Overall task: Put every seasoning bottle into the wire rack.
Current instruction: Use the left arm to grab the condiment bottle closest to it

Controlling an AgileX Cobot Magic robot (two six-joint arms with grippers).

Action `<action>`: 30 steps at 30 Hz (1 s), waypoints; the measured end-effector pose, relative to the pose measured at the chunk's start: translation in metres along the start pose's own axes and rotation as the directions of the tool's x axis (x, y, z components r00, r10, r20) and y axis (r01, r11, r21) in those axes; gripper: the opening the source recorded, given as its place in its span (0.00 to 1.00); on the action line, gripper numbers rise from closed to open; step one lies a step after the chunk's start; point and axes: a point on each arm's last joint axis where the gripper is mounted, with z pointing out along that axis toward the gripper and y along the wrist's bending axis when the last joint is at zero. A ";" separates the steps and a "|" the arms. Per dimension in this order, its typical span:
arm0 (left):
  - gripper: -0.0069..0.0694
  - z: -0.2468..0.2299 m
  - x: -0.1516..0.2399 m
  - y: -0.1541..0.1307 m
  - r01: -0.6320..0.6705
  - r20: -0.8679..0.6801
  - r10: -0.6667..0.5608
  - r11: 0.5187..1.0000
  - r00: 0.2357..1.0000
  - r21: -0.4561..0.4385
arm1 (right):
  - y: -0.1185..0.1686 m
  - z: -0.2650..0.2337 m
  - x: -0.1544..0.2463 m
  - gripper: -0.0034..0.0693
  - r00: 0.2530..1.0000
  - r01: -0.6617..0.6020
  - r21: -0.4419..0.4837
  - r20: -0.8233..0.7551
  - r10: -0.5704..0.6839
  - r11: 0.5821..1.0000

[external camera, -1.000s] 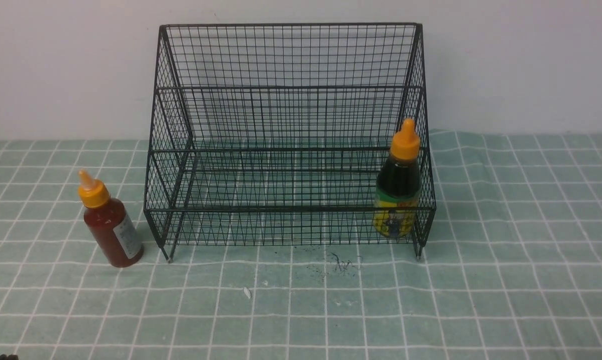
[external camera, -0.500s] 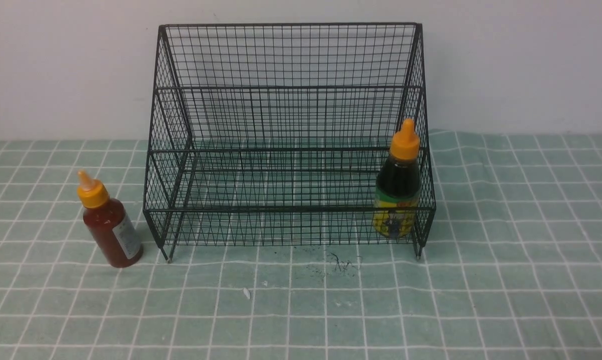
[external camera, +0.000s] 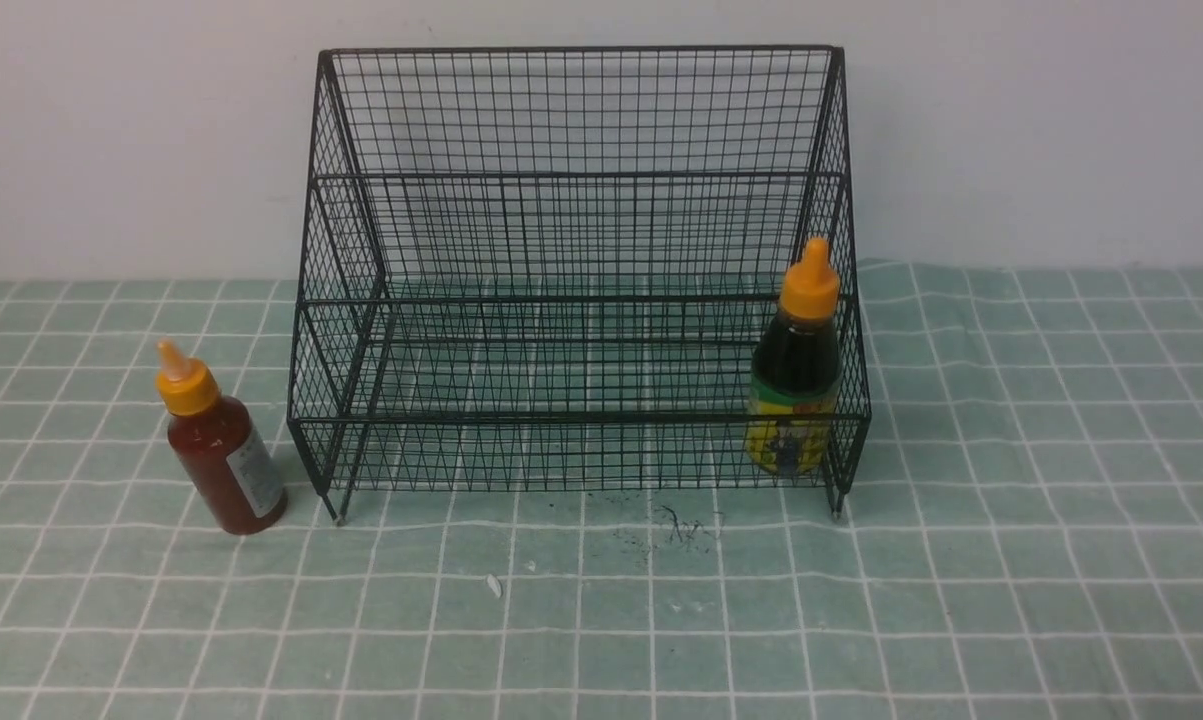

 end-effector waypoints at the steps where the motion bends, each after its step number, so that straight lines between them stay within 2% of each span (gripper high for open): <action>1: 0.08 0.005 -0.001 0.000 -0.007 -0.054 0.006 1.000 0.999 -0.011 | 0.000 0.000 0.000 0.03 1.000 0.000 0.000 0.000 0.000 1.000; 2: 0.08 0.023 -0.003 -0.002 -0.032 -0.262 0.019 0.998 0.965 -0.046 | 0.000 0.000 0.000 0.03 1.000 0.000 0.000 0.000 0.000 1.000; 4: 0.08 0.043 -0.002 -0.002 -0.064 -0.460 0.025 0.996 0.888 -0.069 | 0.000 0.000 0.000 0.03 1.000 0.000 0.000 0.000 0.000 1.000; 5: 0.08 0.056 -0.001 -0.002 -0.083 -0.566 0.025 0.994 0.824 -0.077 | 0.000 0.000 0.000 0.03 1.000 0.000 0.000 0.000 0.000 1.000; 9: 0.08 0.092 0.002 0.000 -0.149 -0.782 0.044 0.987 0.621 -0.062 | 0.000 0.000 0.000 0.03 1.000 0.000 0.000 0.000 0.000 1.000; 12: 0.08 0.115 -0.002 0.000 -0.183 -0.822 0.071 0.982 0.565 -0.041 | 0.000 0.000 0.000 0.03 1.000 0.000 0.000 0.000 0.000 1.000; 19: 0.11 0.167 -0.010 0.003 -0.254 -0.795 0.159 0.967 0.586 0.006 | 0.000 0.000 0.000 0.03 1.000 0.000 0.000 0.000 0.000 1.000; 22: 0.20 0.190 -0.004 0.007 -0.286 -0.797 0.191 0.958 0.573 0.024 | 0.000 0.000 0.000 0.03 1.000 0.000 0.000 0.000 0.000 1.000; 23: 0.27 0.200 0.000 0.009 -0.289 -0.804 0.193 0.957 0.562 0.028 | 0.000 0.000 0.000 0.03 1.000 0.000 0.000 0.000 0.000 1.000; 24: 0.28 0.201 0.001 0.009 -0.288 -0.806 0.192 0.957 0.559 0.028 | 0.000 0.000 0.000 0.03 1.000 0.000 0.000 0.000 0.000 1.000; 28: 0.58 0.232 0.025 0.017 -0.287 -0.853 0.178 0.957 0.491 0.034 | 0.000 0.000 0.000 0.03 1.000 0.000 0.000 0.000 0.000 1.000; 30: 0.70 0.242 0.036 0.021 -0.286 -0.870 0.169 0.958 0.463 0.035 | 0.000 0.000 0.000 0.03 1.000 0.000 0.000 0.000 0.000 1.000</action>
